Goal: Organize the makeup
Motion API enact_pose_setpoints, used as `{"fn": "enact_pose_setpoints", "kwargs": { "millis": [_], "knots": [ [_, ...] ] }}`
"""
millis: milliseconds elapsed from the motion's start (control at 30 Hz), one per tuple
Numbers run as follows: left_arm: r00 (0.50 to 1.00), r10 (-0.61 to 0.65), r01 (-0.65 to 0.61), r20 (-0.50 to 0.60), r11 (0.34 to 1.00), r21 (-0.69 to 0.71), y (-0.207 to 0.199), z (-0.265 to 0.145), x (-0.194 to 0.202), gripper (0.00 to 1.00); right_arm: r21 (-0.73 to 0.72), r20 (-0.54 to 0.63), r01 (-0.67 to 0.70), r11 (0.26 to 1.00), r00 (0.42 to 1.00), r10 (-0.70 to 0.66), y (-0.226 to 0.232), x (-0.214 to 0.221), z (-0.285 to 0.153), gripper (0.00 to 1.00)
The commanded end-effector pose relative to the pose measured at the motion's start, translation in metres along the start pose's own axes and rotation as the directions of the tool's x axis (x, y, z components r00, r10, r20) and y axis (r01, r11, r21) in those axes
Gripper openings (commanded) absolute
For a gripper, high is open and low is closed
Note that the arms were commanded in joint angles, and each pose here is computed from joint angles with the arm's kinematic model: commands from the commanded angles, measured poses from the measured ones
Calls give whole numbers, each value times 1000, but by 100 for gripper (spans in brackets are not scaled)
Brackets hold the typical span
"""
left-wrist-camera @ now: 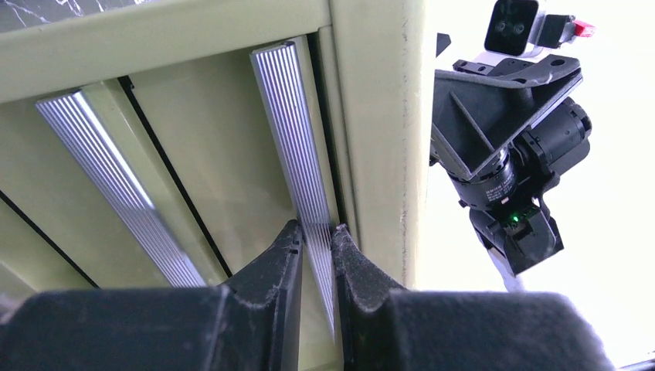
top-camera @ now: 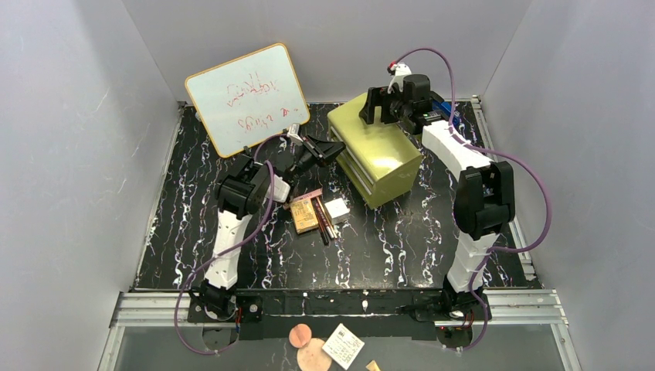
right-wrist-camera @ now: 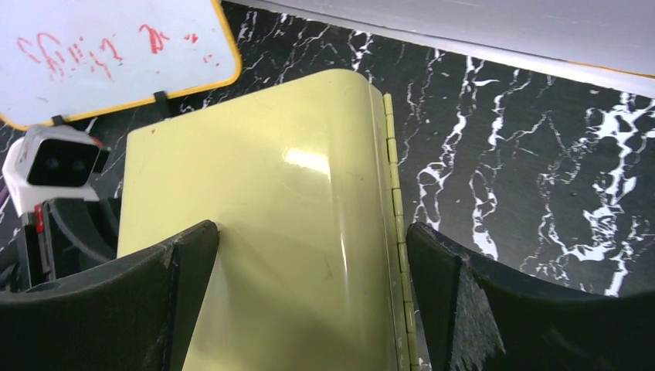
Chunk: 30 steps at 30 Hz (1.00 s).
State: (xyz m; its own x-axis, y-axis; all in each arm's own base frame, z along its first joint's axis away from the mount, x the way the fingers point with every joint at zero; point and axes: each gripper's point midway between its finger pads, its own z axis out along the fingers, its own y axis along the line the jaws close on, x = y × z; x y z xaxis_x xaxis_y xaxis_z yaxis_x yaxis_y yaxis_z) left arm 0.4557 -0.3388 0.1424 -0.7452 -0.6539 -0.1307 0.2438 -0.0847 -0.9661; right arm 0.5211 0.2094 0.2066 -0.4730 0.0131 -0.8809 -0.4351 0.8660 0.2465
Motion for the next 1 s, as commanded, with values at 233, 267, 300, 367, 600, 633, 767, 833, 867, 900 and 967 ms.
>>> {"fn": "enact_pose_setpoints", "kwargs": {
  "millis": [233,267,300,367,600,633,767,833,867,900,967],
  "knots": [
    [985,172,-170,-16,981,99,-14,-31,-56,0,-29,-87,3,1000,996,-6,6,22,-9,99],
    [985,170,-167,-25,981,98,-11,-31,-57,0,-30,-91,4,1000,996,-7,6,24,-8,99],
    [985,167,-164,-33,982,95,-8,-32,-58,0,-33,-93,5,999,996,-8,7,24,-8,99],
    [985,165,-160,-47,983,86,-2,-35,-58,0,-38,-97,7,999,995,-10,7,26,-8,99],
    [988,145,-144,-57,989,18,22,-56,-61,0,-49,-124,-26,998,992,19,8,38,-3,99],
    [988,142,-142,-58,990,6,25,-60,-61,0,-37,-132,-33,999,991,28,6,41,-3,99],
    [989,139,-142,-55,989,-47,35,-77,-65,0,53,-186,-39,998,981,48,-12,61,1,99],
    [989,139,-143,-51,988,-66,38,-84,-68,0,105,-219,-33,994,974,56,-23,73,2,99],
    [989,138,-142,-52,987,-72,39,-87,-69,0,138,-242,-28,990,968,61,-30,82,3,99],
    [989,136,-139,-52,987,-77,39,-89,-70,0,162,-260,-23,987,963,65,-35,88,3,99],
    [990,132,-136,-52,987,-82,40,-93,-71,0,205,-301,-14,979,951,77,-44,103,3,99]
  ]
}}
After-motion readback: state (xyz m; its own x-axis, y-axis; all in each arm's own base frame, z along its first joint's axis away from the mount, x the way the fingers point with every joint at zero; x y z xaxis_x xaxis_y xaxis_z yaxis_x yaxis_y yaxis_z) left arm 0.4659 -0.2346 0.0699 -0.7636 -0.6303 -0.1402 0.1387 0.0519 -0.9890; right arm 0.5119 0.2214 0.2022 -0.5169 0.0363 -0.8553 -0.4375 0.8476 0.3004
